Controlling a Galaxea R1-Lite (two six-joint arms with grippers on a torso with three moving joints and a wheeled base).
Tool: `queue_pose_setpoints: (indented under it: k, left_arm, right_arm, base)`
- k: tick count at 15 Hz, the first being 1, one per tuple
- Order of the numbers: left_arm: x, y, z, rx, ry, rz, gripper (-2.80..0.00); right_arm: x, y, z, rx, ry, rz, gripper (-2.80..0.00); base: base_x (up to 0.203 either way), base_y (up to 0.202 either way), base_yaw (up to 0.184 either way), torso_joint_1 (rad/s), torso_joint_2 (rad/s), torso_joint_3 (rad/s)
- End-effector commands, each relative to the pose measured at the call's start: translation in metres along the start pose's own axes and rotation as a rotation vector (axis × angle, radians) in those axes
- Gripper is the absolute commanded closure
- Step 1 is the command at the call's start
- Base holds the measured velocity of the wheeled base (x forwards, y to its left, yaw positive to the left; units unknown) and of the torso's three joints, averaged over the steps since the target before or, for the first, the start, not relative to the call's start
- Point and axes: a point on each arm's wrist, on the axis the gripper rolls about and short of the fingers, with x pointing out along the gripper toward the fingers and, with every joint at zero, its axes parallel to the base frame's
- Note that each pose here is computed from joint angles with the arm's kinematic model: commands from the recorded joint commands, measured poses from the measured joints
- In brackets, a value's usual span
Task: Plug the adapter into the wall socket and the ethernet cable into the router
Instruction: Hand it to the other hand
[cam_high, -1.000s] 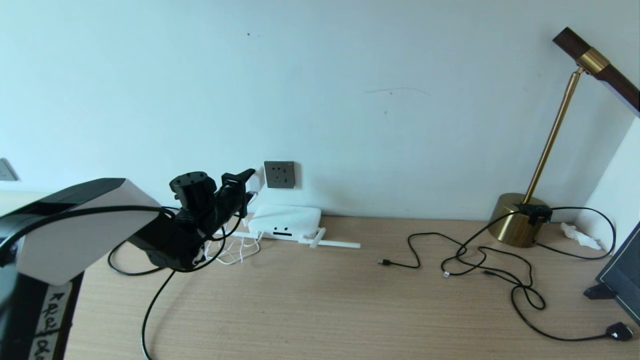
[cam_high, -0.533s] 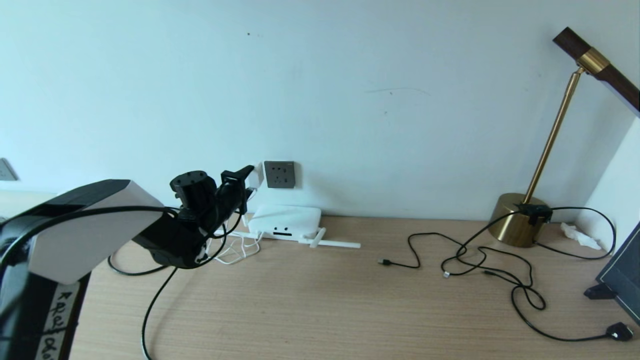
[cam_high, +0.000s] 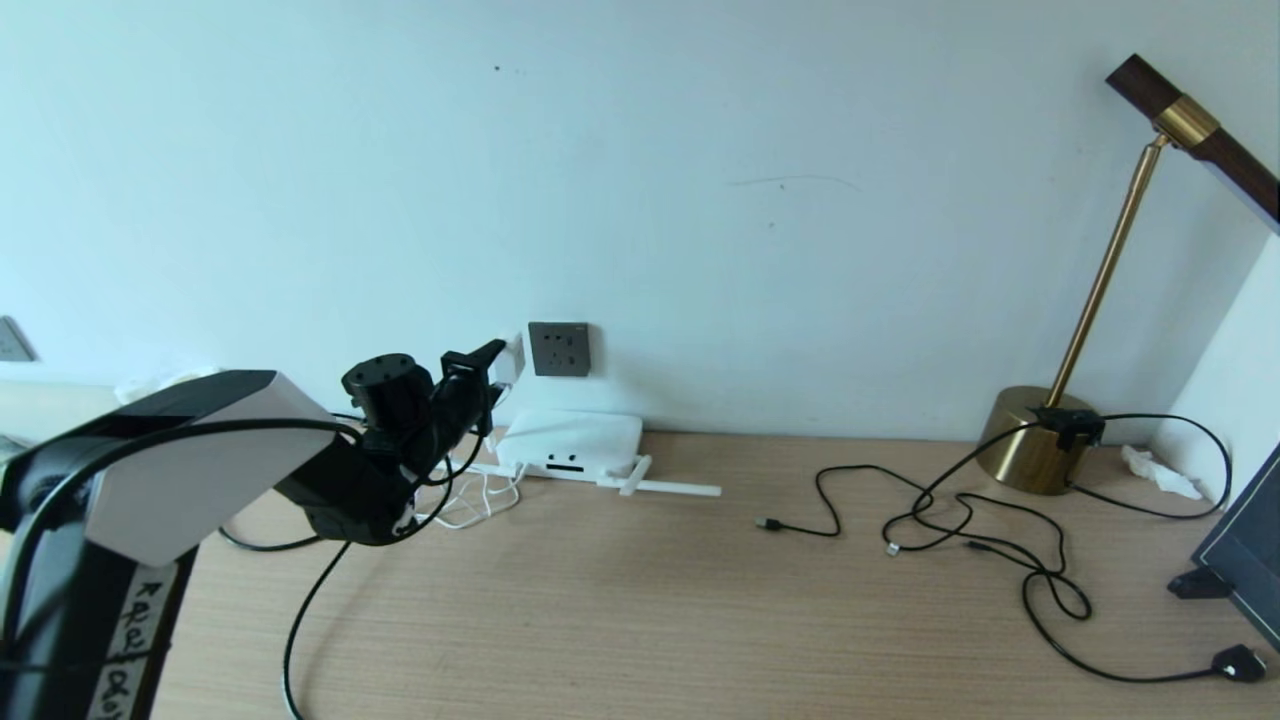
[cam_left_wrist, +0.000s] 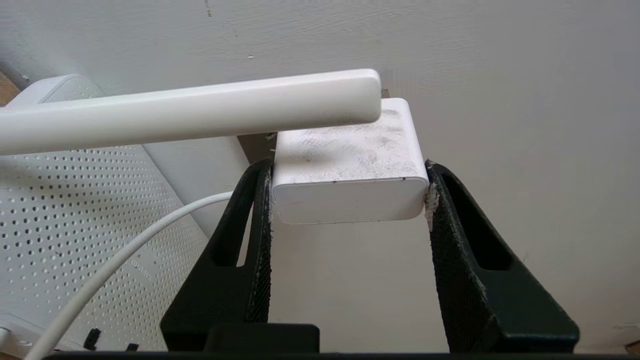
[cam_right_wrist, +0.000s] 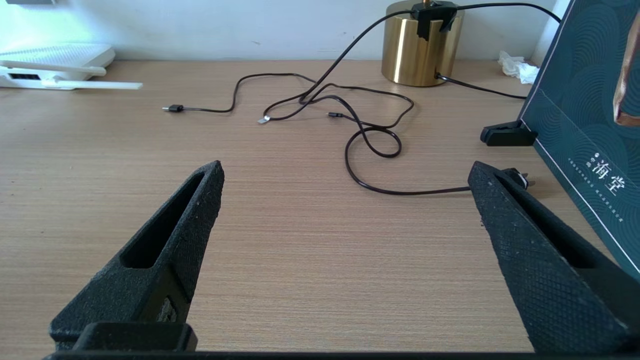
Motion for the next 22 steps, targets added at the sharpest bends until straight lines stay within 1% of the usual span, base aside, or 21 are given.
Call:
queue_pose_setpoints:
  k: [1,4,9,14,19,20,22]
  left_arm:
    - [0.000,0.005,0.000,-0.008,0.002,0.004,0.00]
    - [0.000,0.006,0.004,-0.009,0.041,-0.003,0.00]
    - [-0.001,0.002,0.004,-0.011,0.043,-0.007,0.00]
    - [0.004,-0.004,-0.004,-0.013,0.054,-0.032,0.00]
    - [0.004,-0.007,-0.016,-0.016,0.072,-0.032,0.00]
    - [0.004,-0.008,-0.017,-0.016,0.060,-0.028,0.00]
    - [0.005,-0.010,-0.032,-0.020,0.040,-0.012,0.00]
  right_arm:
    - [0.000,0.000,0.000,0.000,0.000,0.000,-2.80]
    - [0.000,0.000,0.000,0.000,0.000,0.000,-2.80]
    - [0.000,0.000,0.000,0.000,0.000,0.001,-2.80]
    - [0.000,0.000,0.000,0.000,0.001,0.001,-2.80]
    - [0.000,0.000,0.000,0.000,0.002,0.000,-2.80]
    - [0.000,0.000,0.000,0.000,0.000,0.000,-2.80]
    - [0.000,0.000,0.000,0.000,0.000,0.000,-2.80]
  base:
    - [0.000,0.000,0.000,0.000,0.00,0.000]
    - [0.000,0.000,0.000,0.000,0.00,0.000]
    - [0.000,0.000,0.000,0.000,0.00,0.000]
    - [0.000,0.000,0.000,0.000,0.00,0.000]
    - [0.000,0.000,0.000,0.000,0.00,0.000]
    - [0.000,0.000,0.000,0.000,0.00,0.000]
    - [0.000,0.000,0.000,0.000,0.00,0.000]
